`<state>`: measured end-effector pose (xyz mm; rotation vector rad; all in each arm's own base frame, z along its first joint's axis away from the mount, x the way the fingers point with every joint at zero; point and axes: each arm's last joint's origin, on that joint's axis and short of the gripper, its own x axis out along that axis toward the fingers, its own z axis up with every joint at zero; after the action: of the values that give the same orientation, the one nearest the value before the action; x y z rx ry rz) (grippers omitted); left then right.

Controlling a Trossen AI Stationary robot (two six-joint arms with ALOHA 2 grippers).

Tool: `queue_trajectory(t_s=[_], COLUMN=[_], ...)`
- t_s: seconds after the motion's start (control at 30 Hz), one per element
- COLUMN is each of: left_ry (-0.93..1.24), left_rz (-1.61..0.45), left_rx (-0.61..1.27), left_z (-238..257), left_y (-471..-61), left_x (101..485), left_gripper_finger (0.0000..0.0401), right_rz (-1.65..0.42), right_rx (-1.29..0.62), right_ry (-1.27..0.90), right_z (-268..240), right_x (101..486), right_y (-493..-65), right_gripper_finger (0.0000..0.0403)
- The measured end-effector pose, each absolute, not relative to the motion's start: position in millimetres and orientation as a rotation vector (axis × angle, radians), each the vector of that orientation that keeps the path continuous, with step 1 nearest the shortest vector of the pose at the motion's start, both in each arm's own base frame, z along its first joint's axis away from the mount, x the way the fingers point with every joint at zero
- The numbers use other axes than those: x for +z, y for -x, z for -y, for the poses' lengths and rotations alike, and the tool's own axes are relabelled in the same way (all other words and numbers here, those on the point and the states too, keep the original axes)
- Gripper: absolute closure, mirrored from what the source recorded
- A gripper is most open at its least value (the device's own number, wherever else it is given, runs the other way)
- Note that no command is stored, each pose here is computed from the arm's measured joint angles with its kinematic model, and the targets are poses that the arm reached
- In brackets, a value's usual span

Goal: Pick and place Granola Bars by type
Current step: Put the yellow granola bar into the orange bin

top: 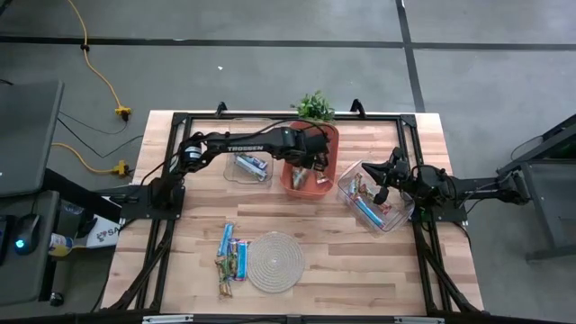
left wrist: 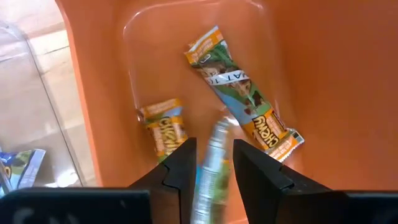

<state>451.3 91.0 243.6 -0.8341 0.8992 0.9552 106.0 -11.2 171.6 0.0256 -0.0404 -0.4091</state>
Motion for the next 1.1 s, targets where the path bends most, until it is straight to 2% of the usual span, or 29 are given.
queue_trajectory(t_s=[0.5, 0.8, 1.1], left_ry=[0.794, 0.605, 0.508], left_rz=[-0.858, -0.656, -0.517], left_rx=[0.85, 0.789, 0.786], left_z=[-91, -89, -49], left_y=[-456, -426, -343], left_x=[253, 334, 428], left_gripper_finger=[0.03, 0.03, 0.03], right_rz=[0.041, 0.042, 0.04], right_rx=[-0.409, -0.41, -0.409], right_ry=[-0.026, -0.026, -0.026], right_z=[11, 11, 11], right_x=[172, 172, 172], right_y=[-106, -106, -106], right_gripper_finger=[0.0402, 0.0402, 0.0402])
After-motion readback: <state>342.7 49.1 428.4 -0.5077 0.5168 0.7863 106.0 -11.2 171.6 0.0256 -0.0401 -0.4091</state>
